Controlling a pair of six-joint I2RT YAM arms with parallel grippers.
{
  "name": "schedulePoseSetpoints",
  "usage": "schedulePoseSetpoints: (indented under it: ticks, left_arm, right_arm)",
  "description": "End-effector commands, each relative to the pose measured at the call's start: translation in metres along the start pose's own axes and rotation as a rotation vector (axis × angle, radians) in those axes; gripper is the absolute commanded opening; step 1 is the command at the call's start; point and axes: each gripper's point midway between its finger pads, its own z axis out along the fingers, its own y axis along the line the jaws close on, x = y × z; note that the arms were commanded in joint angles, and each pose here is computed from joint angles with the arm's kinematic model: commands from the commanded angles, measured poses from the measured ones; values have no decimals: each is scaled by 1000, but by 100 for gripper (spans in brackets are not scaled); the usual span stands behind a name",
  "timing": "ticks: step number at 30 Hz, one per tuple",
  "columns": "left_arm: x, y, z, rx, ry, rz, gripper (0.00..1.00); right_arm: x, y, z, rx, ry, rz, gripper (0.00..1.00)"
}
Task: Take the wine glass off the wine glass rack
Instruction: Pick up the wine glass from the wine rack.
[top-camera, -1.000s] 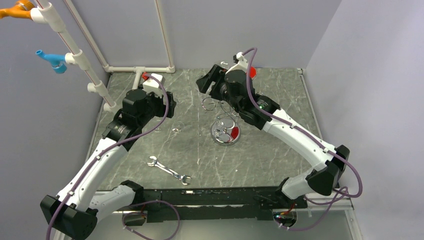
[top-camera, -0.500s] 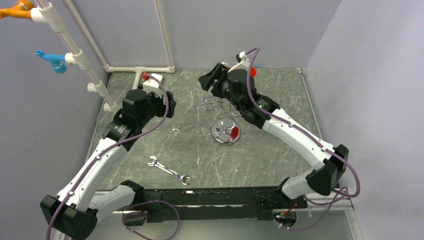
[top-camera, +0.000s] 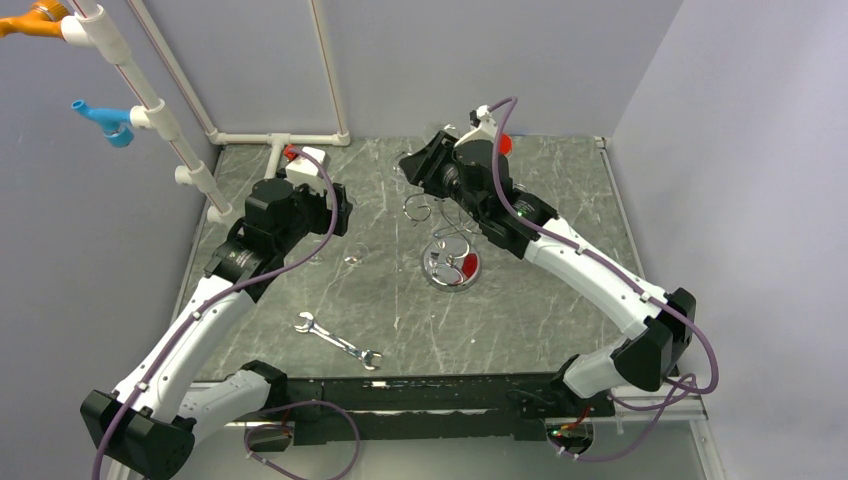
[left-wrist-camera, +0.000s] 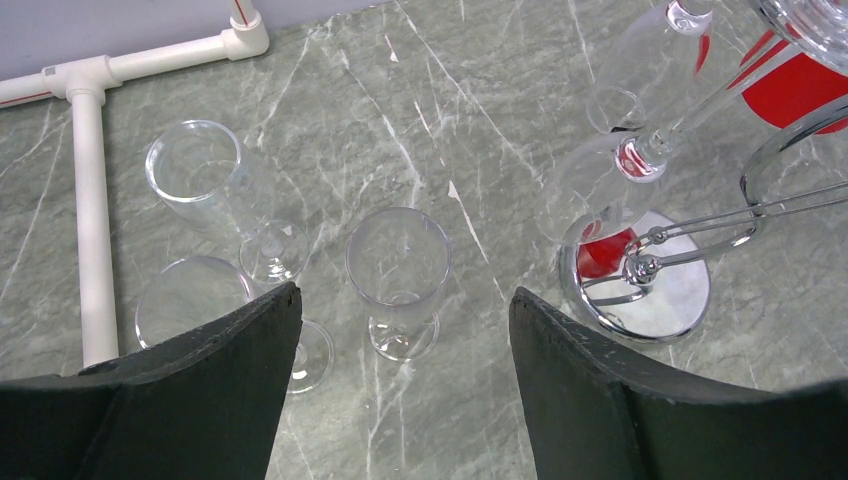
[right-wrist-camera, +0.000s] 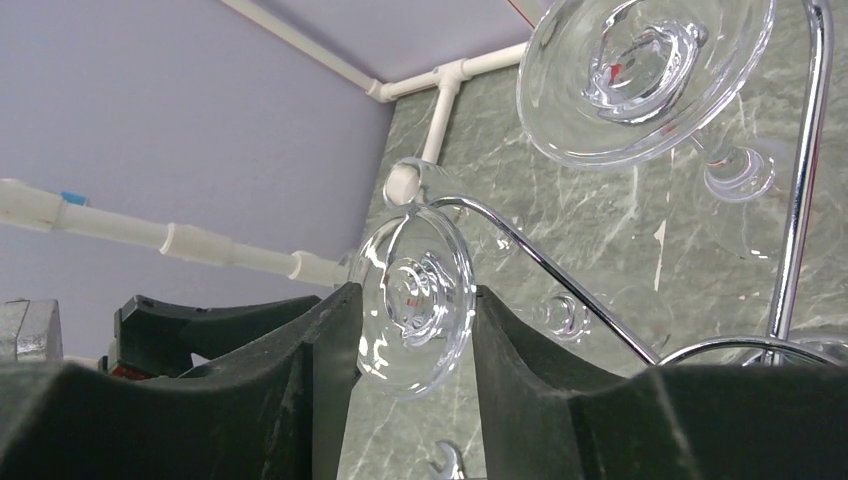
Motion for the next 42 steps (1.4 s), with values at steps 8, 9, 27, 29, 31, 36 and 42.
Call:
schedulePoseSetpoints:
  ticks: [8,9,27,29,31,36,42]
  left_arm:
    - [-21,0,-3,-5,-50,2,79]
    - [-21,-1,-3,-3,-49,3,79]
    - [-19,0,-2,-4,-41,5,78]
    - [-19,-1,-1,-3,-41,6,78]
    - [-19,0,-1,-6,-41,7,78]
    - [-18,0,-1,-6,-36,7,78]
    - [-18,0,0,-4,-36,6,78]
  right_arm:
    - [-16,15,-9,-61,-44,22,36]
    - [-16,15,-9,-60,-44,21,35]
    - [-17,13,-11,-58,-49,48,1]
    - [-17,13,-11,-59,-49,52,0]
    - [-18,12,-11,-58,-49,59,0]
    - [-18,13,-12,-65,-51,65,0]
    - [-21,16,-16,-89,-64,80,0]
